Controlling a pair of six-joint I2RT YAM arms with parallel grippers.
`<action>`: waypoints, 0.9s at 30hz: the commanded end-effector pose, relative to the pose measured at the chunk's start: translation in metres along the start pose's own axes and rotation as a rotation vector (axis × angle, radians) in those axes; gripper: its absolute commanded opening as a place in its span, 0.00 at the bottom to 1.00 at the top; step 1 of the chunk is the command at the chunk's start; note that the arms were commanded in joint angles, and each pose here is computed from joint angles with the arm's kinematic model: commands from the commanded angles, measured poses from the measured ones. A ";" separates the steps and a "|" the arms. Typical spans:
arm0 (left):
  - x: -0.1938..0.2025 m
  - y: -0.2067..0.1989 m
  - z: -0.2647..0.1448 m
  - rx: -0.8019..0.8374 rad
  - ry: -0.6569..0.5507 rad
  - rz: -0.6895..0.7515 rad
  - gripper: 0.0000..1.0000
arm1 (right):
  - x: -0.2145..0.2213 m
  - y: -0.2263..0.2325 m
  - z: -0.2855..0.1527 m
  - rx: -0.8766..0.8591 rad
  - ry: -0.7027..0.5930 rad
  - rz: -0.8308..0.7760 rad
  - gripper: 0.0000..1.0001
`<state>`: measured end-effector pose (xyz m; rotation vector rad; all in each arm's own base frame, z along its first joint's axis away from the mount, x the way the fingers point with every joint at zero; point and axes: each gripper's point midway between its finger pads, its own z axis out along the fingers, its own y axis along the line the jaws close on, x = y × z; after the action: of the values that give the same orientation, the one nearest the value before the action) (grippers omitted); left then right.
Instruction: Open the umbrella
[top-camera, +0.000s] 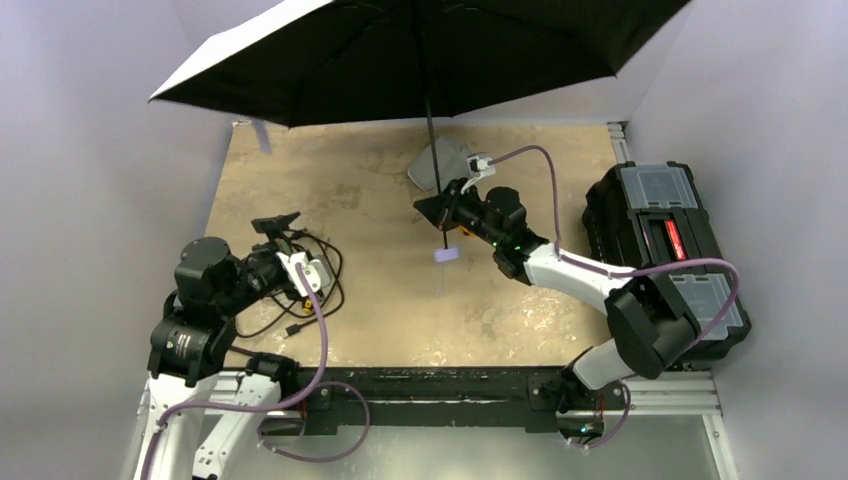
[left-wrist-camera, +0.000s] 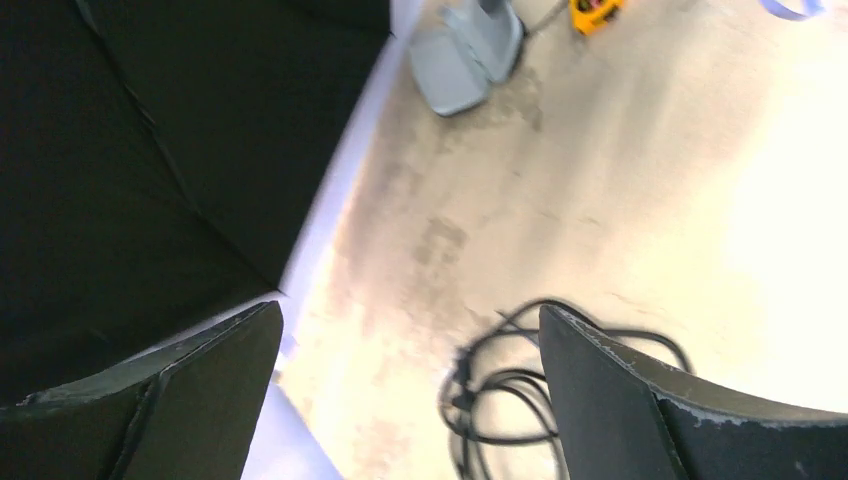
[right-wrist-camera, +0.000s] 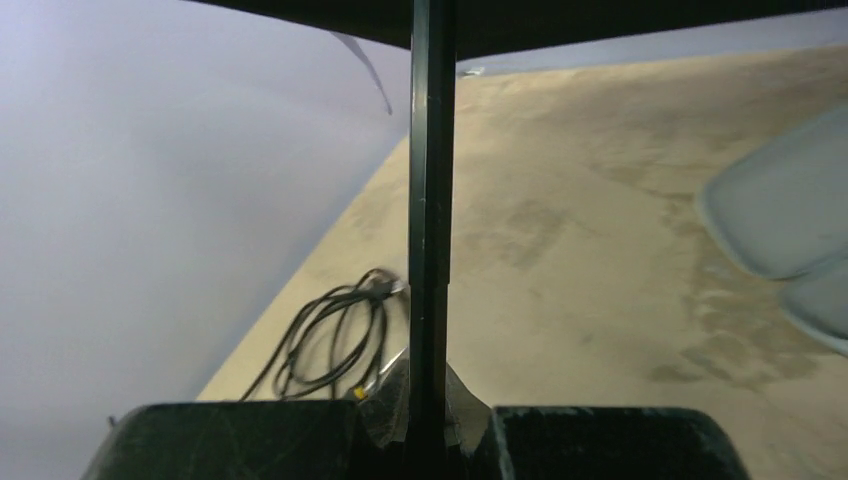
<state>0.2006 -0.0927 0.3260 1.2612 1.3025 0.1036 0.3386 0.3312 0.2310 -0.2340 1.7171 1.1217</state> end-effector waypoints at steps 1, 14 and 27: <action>0.027 -0.033 0.003 0.093 0.107 -0.180 1.00 | -0.090 -0.009 -0.018 0.160 -0.322 -0.191 0.00; 0.050 -0.030 0.024 0.105 0.178 -0.198 1.00 | -0.111 -0.045 -0.056 0.454 -0.319 -0.440 0.00; 0.060 -0.042 0.034 0.146 0.186 -0.220 1.00 | -0.111 -0.016 -0.086 0.373 -0.321 -0.429 0.00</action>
<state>0.2201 -0.0840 0.2490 1.2676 1.6389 0.0017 0.3589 0.2203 0.2416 -0.2137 1.6948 0.3730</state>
